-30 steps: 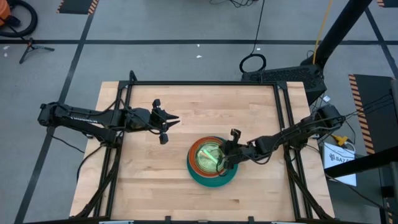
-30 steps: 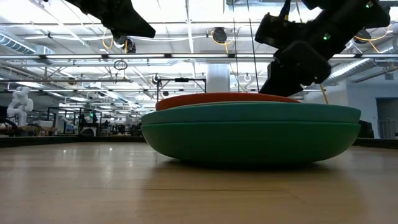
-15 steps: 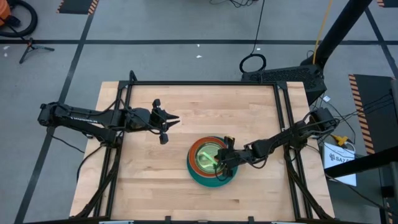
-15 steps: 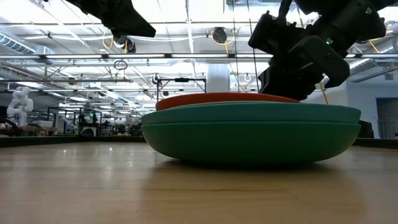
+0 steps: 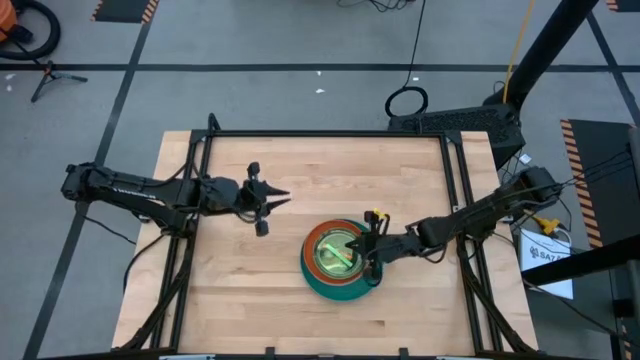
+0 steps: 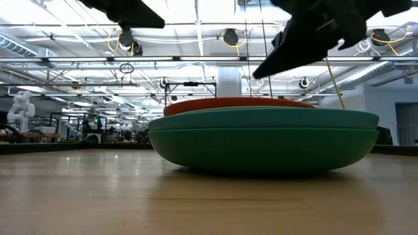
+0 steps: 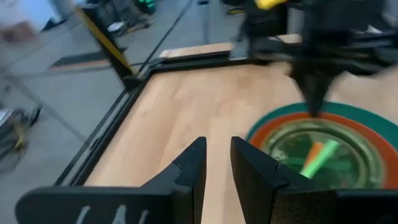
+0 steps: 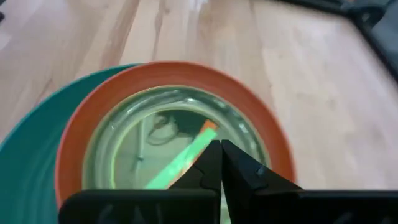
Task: Stack plastic plates
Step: Return to Home Position
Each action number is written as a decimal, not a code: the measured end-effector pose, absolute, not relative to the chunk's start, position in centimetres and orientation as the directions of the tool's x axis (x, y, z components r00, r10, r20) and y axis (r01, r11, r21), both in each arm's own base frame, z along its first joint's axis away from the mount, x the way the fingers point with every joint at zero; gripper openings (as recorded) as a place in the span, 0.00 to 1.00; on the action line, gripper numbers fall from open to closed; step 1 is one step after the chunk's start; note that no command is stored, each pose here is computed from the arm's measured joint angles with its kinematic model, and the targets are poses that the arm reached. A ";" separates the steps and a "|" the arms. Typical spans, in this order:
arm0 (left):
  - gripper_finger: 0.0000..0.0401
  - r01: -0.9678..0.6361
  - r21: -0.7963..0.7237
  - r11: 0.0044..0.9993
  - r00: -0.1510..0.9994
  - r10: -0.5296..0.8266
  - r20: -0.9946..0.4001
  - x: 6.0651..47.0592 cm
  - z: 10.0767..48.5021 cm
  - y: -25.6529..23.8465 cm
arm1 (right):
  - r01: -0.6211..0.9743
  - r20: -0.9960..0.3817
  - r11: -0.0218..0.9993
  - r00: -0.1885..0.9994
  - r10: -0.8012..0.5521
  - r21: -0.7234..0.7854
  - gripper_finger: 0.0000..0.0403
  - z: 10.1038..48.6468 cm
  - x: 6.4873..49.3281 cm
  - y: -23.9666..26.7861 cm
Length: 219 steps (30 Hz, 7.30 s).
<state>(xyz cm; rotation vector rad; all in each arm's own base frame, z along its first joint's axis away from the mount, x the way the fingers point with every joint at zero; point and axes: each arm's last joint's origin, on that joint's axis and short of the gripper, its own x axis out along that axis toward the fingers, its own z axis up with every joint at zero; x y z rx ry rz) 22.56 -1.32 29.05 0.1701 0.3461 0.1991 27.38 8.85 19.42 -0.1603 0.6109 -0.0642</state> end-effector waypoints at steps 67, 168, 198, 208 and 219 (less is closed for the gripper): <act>0.20 -0.212 -0.076 0.974 0.974 0.217 0.066 9.4 17.3 -1.1 | 0.049 0.073 0.994 0.996 -0.042 -0.096 0.00 17.5 9.4 1.5; 0.20 -0.228 -0.069 0.971 0.971 0.232 0.054 9.5 17.2 -1.1 | 0.051 0.023 0.989 0.999 -0.048 -0.136 0.03 17.0 9.5 1.5; 0.20 -0.228 -0.071 0.971 0.971 0.232 0.054 9.5 17.2 -1.1 | 0.051 0.023 0.989 0.999 -0.048 -0.136 0.03 17.0 9.5 1.5; 0.20 -0.228 -0.070 0.971 0.971 0.232 0.054 9.5 17.2 -1.1 | 0.050 0.023 0.989 0.999 -0.048 -0.136 0.03 17.0 9.5 1.5; 0.20 -0.228 -0.070 0.971 0.971 0.232 0.053 9.5 17.2 -1.1 | 0.051 0.023 0.989 0.999 -0.048 -0.136 0.03 17.0 9.5 1.5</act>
